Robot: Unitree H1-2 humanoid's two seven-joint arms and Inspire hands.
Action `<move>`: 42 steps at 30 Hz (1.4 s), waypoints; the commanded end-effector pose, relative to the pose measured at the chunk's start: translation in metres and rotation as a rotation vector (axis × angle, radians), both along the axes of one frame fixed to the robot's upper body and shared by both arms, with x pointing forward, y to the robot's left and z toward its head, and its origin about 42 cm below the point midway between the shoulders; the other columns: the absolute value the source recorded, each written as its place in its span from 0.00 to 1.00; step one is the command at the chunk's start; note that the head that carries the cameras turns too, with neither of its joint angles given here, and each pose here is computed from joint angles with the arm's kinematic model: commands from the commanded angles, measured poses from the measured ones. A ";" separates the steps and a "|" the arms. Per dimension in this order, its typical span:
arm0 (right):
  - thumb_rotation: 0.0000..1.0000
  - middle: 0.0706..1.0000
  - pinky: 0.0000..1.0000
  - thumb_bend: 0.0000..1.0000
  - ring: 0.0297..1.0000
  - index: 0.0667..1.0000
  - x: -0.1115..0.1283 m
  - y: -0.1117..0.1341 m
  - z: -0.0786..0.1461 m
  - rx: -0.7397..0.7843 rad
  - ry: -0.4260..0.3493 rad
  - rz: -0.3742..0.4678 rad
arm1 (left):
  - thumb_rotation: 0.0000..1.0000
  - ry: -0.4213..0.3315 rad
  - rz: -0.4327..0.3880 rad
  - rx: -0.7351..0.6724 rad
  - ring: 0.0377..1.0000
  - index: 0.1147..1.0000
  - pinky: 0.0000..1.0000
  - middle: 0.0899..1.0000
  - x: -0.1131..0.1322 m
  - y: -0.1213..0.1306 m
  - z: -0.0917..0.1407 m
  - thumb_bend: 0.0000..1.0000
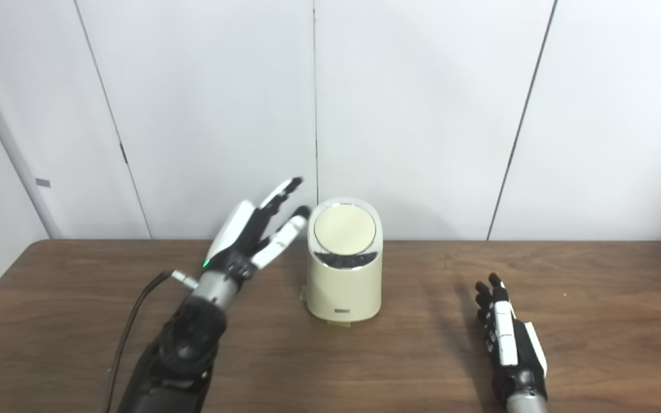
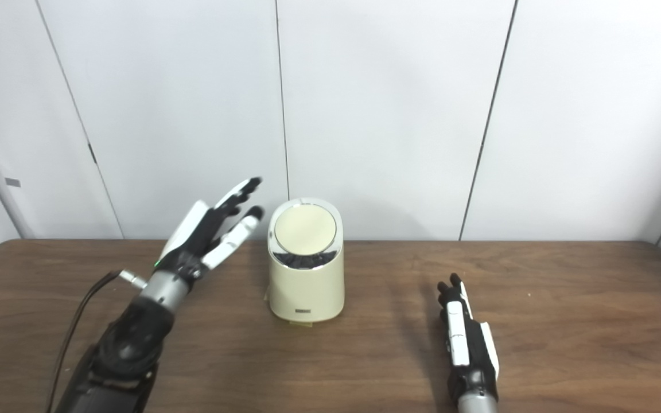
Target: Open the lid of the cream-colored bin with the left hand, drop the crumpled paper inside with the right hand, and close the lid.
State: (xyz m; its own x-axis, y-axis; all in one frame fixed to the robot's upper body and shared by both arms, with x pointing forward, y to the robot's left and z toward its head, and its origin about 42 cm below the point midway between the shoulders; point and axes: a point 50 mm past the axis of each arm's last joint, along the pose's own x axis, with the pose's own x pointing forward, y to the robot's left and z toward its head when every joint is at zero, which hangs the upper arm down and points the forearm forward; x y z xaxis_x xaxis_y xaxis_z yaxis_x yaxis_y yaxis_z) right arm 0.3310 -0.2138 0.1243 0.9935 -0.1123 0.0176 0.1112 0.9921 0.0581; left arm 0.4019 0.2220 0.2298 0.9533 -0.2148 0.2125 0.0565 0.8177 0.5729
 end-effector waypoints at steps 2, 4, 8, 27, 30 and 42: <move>1.00 0.95 1.00 0.61 0.97 1.00 0.009 0.003 0.018 -0.005 -0.058 0.018 | 0.90 -0.074 0.047 -0.055 0.94 1.00 0.94 0.93 0.001 0.017 0.007 0.38; 1.00 0.95 1.00 0.62 0.98 1.00 0.008 0.002 0.018 -0.006 -0.053 0.022 | 0.90 -0.051 0.076 -0.084 0.95 1.00 0.95 0.94 -0.006 0.026 -0.004 0.39; 1.00 0.95 1.00 0.61 0.98 1.00 0.005 0.001 0.019 -0.007 -0.050 0.024 | 0.94 0.004 0.108 -0.154 0.98 1.00 1.00 0.95 -0.022 0.036 -0.020 0.39; 1.00 0.95 1.00 0.62 0.98 1.00 -0.001 -0.008 0.020 -0.016 -0.053 0.019 | 0.94 0.169 0.112 -0.559 0.98 1.00 1.00 0.98 -0.084 0.049 -0.085 0.42; 1.00 0.95 1.00 0.62 0.97 0.99 -0.002 -0.011 0.020 -0.019 -0.058 0.018 | 0.93 0.166 0.125 -0.587 0.98 1.00 1.00 0.98 -0.090 0.047 -0.089 0.43; 1.00 0.97 1.00 0.68 0.99 0.99 -0.009 -0.029 0.020 -0.064 -0.079 0.020 | 0.97 0.169 0.163 -0.630 0.99 1.00 1.00 0.98 -0.105 0.040 -0.097 0.44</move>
